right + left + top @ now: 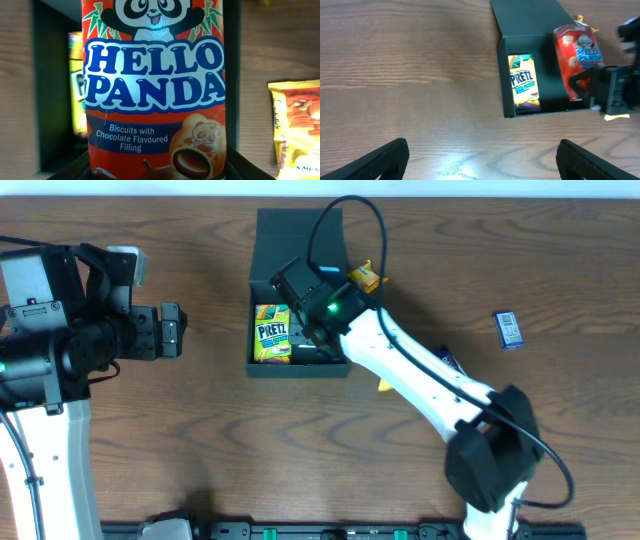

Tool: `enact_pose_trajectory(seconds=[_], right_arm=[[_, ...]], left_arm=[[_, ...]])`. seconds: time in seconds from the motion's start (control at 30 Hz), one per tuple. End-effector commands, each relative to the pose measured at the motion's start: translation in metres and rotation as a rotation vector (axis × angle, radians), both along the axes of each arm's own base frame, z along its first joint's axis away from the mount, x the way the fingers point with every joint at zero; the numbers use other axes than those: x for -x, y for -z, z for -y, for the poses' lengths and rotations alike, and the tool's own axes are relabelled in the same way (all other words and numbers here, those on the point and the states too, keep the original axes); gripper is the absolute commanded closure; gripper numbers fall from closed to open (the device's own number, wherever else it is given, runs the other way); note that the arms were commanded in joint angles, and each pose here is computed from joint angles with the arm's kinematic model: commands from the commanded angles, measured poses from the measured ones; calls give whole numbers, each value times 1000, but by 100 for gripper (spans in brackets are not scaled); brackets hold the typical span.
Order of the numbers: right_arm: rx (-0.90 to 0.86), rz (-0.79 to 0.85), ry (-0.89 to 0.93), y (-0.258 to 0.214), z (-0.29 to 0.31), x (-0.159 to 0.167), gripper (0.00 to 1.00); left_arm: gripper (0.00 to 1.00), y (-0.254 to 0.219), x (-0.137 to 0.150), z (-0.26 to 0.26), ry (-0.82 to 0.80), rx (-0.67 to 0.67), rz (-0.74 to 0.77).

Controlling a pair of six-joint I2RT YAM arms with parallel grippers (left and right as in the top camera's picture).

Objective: Pack container
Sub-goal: 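Place the Hello Panda box beside the Pretz box in the black box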

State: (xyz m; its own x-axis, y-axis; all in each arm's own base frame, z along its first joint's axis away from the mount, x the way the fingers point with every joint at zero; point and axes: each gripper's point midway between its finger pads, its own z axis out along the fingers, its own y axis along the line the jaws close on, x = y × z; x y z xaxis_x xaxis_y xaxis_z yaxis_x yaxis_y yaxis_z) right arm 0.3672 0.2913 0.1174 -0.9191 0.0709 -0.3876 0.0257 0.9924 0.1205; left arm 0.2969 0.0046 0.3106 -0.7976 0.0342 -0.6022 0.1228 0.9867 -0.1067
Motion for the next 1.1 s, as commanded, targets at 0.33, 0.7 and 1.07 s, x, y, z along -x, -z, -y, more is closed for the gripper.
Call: enact_pose_trajectory(seconds=[0.33,0.7,1.07], right_arm=[[62,-35,12,36,-1,1,44],[55,-44,6,36,-2,3,15],[2,43,-34,-14,-1,-7,8]], left_arm=[[5,-6,-1,-2,-11,-4,19],[5,-6,-1,-2,-11,-4,19],[5,-6,-1,-2,-11,-4,19]])
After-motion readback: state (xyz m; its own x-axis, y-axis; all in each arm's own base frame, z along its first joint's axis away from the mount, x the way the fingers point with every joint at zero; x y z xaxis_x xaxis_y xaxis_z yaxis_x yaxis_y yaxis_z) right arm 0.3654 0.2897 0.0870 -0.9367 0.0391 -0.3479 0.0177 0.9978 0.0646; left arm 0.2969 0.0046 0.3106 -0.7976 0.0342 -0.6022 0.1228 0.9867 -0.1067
